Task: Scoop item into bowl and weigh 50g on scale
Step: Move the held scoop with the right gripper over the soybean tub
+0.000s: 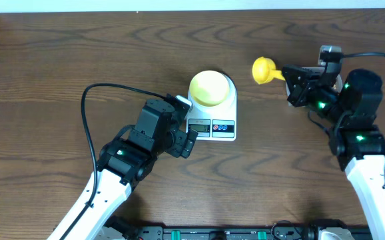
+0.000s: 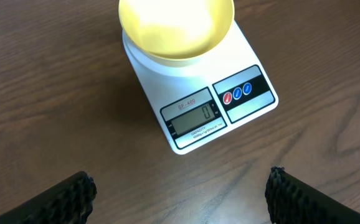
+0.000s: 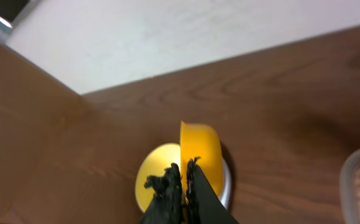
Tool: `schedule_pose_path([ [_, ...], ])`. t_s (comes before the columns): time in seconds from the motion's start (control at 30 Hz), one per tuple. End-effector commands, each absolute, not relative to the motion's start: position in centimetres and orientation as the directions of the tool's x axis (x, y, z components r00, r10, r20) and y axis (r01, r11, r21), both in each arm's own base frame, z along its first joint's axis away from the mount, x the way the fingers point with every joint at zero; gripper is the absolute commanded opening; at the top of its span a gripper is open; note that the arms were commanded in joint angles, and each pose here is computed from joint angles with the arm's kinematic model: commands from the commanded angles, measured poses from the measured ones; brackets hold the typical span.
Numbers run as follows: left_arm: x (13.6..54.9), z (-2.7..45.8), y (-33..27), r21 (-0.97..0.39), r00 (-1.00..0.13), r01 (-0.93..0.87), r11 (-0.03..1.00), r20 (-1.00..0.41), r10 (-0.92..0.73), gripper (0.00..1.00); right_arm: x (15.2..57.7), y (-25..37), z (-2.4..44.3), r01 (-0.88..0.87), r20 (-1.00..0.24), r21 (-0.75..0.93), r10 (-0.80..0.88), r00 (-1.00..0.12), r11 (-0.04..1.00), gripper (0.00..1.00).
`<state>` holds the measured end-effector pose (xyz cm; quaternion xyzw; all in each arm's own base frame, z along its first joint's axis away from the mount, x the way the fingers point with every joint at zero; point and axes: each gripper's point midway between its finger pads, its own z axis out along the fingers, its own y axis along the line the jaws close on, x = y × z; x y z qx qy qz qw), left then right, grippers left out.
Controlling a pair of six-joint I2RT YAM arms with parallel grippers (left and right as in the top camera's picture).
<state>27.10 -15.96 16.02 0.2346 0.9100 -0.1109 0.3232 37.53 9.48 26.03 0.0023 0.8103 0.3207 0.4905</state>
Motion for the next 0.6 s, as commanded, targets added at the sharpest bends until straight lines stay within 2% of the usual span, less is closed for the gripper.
schedule_pose_path([
  [0.0, 27.3, 15.9, -15.8, -0.049, -0.688, 0.484, 0.874, -0.639, 0.346, 0.89, 38.3, 7.6, 29.1, -0.297, -0.866, 0.392, 0.240, -0.438, 0.871, 0.02],
  [0.27, 27.3, 15.9, -15.8, -0.049, -0.688, 0.485, 0.873, -0.639, 0.346, 0.89, 37.9, 2.8, 29.7, -0.095, -0.883, 0.133, 0.075, -0.464, 0.986, 0.01],
  [0.4, 27.3, 15.9, -15.8, -0.049, -0.688, 0.484, 0.874, -0.639, 0.346, 0.89, 37.8, 0.3, 28.2, 0.021, -0.862, 0.039, 0.044, -0.505, 0.999, 0.01],
  [0.57, 27.3, 15.9, -15.8, -0.049, -0.688, 0.485, 0.873, -0.639, 0.346, 0.89, 38.0, -0.9, 25.5, 0.078, -0.814, -0.012, 0.036, -0.580, 0.997, 0.01],
])
